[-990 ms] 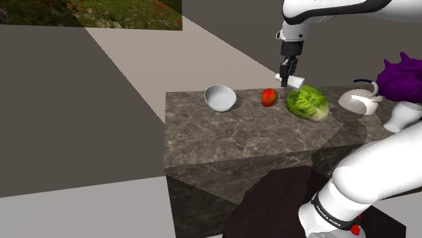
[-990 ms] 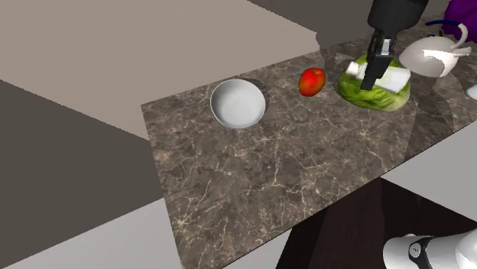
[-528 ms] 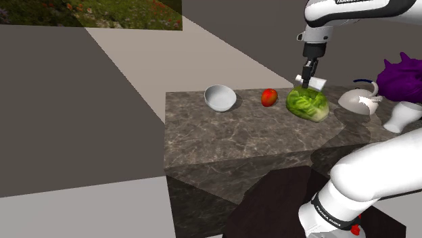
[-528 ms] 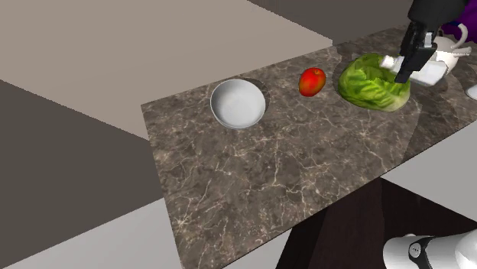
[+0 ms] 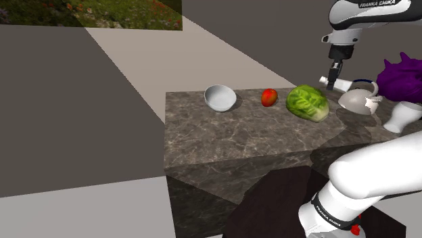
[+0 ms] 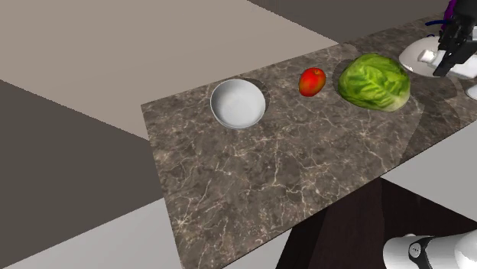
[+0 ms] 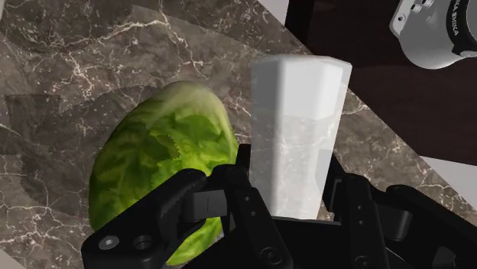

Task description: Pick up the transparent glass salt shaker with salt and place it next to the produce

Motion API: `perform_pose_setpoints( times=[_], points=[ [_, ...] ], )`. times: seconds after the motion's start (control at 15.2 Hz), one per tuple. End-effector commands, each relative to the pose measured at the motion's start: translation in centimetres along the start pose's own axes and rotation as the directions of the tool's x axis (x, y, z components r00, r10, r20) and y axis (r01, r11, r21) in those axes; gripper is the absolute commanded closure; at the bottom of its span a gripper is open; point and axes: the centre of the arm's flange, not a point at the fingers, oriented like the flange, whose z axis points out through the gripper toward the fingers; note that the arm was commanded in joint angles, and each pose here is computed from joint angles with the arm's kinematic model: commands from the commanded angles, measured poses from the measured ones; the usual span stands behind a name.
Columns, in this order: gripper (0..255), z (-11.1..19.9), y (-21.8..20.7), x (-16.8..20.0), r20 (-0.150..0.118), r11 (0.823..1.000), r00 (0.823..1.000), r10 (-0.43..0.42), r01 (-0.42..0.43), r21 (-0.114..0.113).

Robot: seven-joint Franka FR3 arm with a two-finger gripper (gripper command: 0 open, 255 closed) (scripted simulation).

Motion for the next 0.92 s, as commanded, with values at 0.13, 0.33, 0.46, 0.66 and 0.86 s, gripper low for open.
perform_pose_setpoints(
  times=[0.13,0.33,0.46,0.66,0.86],
  points=[
    [255,0.6,3.6,-4.1,0.001,1.000,1.000,-0.002,0.002,-0.001],
    [255,1.1,6.1,-7.1,0.001,1.000,1.000,-0.002,0.002,-0.001],
    [255,1.4,7.7,-9.1,0.001,1.000,1.000,-0.002,0.002,-0.001],
    [255,1.8,10.3,-12.2,0.001,1.000,1.000,-0.002,0.002,-0.001],
    [255,3.1,11.5,-13.4,0.001,1.000,1.000,-0.002,0.002,-0.001]
  ],
)
